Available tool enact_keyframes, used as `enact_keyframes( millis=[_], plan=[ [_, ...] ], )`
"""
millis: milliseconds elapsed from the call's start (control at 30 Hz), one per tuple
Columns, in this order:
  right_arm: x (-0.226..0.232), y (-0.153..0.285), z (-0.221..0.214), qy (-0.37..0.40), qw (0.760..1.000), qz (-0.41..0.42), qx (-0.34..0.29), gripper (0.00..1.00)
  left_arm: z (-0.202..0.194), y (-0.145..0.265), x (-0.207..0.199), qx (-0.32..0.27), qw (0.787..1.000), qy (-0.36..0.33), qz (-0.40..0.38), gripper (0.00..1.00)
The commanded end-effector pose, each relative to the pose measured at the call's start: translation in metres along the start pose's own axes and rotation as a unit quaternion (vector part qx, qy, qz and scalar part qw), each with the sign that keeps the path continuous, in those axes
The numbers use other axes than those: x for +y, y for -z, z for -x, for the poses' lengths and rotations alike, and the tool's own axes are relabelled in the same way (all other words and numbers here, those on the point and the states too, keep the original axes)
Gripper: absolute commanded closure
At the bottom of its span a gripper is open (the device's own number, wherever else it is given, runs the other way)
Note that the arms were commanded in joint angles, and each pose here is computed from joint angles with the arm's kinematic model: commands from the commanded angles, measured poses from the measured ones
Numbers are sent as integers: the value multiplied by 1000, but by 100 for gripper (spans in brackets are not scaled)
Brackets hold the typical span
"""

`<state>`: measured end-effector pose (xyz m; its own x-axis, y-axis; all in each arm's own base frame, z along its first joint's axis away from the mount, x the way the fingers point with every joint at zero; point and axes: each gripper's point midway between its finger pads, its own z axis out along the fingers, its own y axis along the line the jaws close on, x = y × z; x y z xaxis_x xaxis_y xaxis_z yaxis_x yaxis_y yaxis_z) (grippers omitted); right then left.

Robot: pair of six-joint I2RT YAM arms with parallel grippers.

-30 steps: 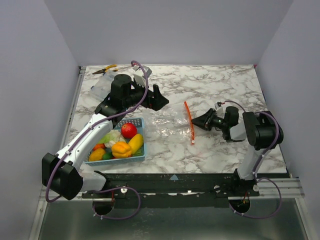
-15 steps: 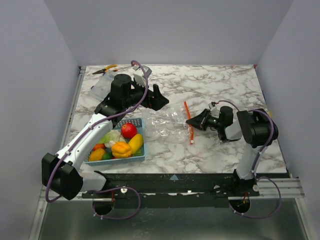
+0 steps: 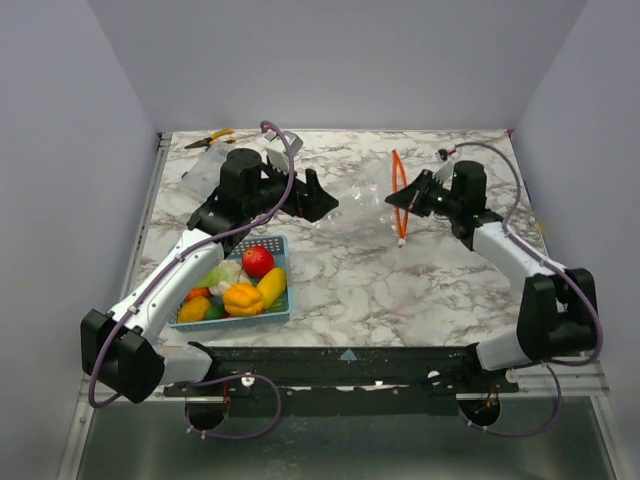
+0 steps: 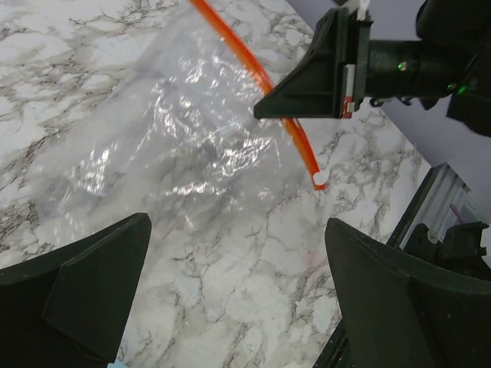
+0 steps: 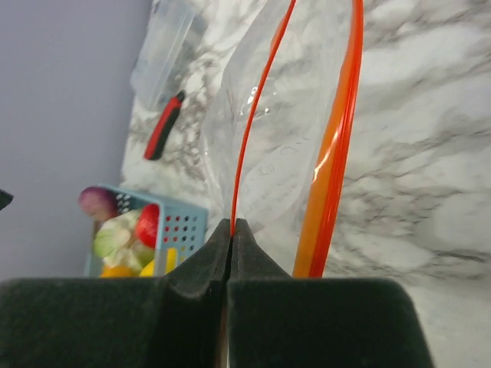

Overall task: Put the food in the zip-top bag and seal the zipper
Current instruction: Pick up the zipper food storage bag at the center of the board, then open the zipper of the food storage bag at the center of the board.

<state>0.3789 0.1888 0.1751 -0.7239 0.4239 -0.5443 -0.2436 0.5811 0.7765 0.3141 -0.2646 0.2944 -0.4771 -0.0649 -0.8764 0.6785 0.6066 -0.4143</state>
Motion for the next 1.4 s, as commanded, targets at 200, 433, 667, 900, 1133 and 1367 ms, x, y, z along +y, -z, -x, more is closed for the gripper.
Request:
enact_keyframes(
  millis=[200,433,667,900,1133,1367],
  plan=[
    [-2,95,34,160,956,-247,17,100,26,23,-27,-46,999,8,-23,1],
    [29,43,-23,172,965,-188,52,100,17,11,-20,-29,997,72,-12,3],
    [55,-13,-79,130,984,-100,63,100,-11,-13,-3,53,988,147,18,25],
    [63,-23,-78,110,990,-86,35,100,-24,-19,-9,71,981,182,-6,40],
    [67,-25,-85,100,991,-83,33,100,-36,-30,-7,93,976,195,-10,48],
    [79,-28,-87,61,996,-72,8,100,-43,-37,9,113,978,174,34,50]
  ],
)
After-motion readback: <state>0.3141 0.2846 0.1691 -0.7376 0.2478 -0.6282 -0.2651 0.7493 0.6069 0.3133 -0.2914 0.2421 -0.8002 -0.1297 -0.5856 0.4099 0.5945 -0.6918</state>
